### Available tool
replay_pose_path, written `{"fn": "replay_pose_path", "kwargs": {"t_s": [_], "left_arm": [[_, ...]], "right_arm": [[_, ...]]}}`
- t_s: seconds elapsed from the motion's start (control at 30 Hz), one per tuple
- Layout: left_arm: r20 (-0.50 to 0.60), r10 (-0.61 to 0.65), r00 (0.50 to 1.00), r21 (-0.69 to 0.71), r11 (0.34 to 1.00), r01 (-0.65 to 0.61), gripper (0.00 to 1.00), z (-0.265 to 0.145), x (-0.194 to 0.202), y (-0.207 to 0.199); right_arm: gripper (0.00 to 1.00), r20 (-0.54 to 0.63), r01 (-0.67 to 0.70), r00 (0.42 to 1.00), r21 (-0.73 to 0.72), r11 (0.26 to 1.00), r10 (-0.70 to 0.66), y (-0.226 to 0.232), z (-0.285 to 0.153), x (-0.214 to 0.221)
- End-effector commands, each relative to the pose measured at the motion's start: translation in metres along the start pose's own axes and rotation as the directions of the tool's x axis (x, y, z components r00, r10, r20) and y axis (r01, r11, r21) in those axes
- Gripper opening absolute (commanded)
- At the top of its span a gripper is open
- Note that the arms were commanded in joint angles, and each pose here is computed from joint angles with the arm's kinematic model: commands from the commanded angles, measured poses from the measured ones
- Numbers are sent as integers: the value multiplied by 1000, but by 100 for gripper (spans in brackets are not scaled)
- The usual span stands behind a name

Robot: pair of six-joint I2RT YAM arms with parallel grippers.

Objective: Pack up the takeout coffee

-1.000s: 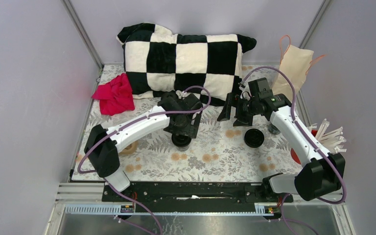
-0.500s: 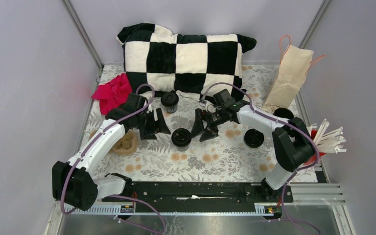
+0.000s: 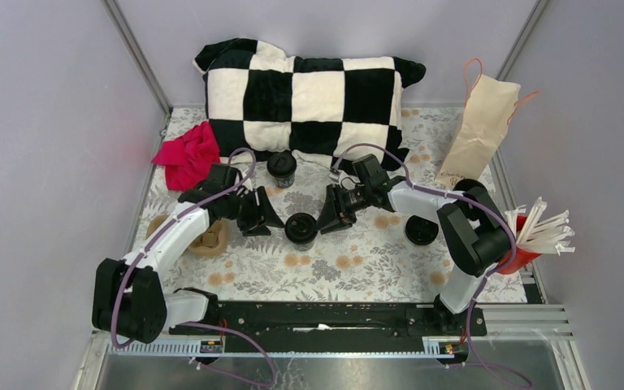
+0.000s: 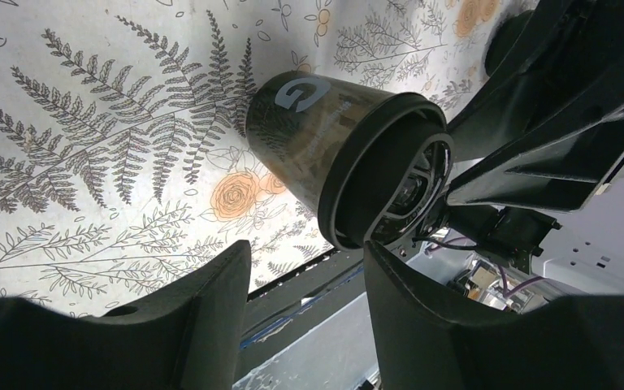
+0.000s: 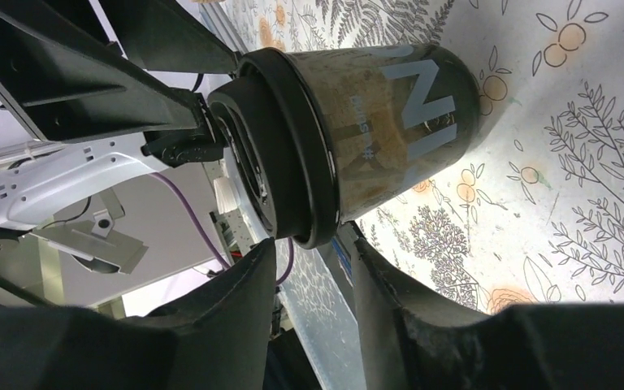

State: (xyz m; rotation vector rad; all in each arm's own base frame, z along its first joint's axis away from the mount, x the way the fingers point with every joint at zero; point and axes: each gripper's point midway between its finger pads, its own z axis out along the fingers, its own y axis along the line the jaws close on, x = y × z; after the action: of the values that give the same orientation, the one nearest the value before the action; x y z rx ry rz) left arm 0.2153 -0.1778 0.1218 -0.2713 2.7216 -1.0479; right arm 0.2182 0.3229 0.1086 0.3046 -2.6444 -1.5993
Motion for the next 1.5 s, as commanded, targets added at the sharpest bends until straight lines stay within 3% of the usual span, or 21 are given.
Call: {"fn": "replay_pose_path", "kwargs": {"t_s": [0.0, 0.63, 1.0, 1.27, 1.47], "left_arm": [[11, 33, 999, 40, 999, -33, 56, 5, -9, -6], [-39, 15, 999, 43, 999, -14, 48, 23, -15, -1], [-49, 12, 999, 41, 999, -10, 46, 26, -16, 0], [-59, 11, 998, 44, 999, -8, 45, 27, -14, -2], [-77, 20, 997, 16, 1000, -19, 42, 36, -6, 3]], "right_arm": [[43, 42, 10, 999, -69, 998, -7, 7, -2, -11], [29, 64, -30, 997, -100, 995, 37, -2, 0, -22], [29, 46, -54, 997, -95, 994, 59, -11, 4, -22], [40, 17, -16, 1000, -52, 999, 17, -21, 4, -12], [35, 8, 2, 1000, -2, 1000, -2, -34, 13, -4]]}}
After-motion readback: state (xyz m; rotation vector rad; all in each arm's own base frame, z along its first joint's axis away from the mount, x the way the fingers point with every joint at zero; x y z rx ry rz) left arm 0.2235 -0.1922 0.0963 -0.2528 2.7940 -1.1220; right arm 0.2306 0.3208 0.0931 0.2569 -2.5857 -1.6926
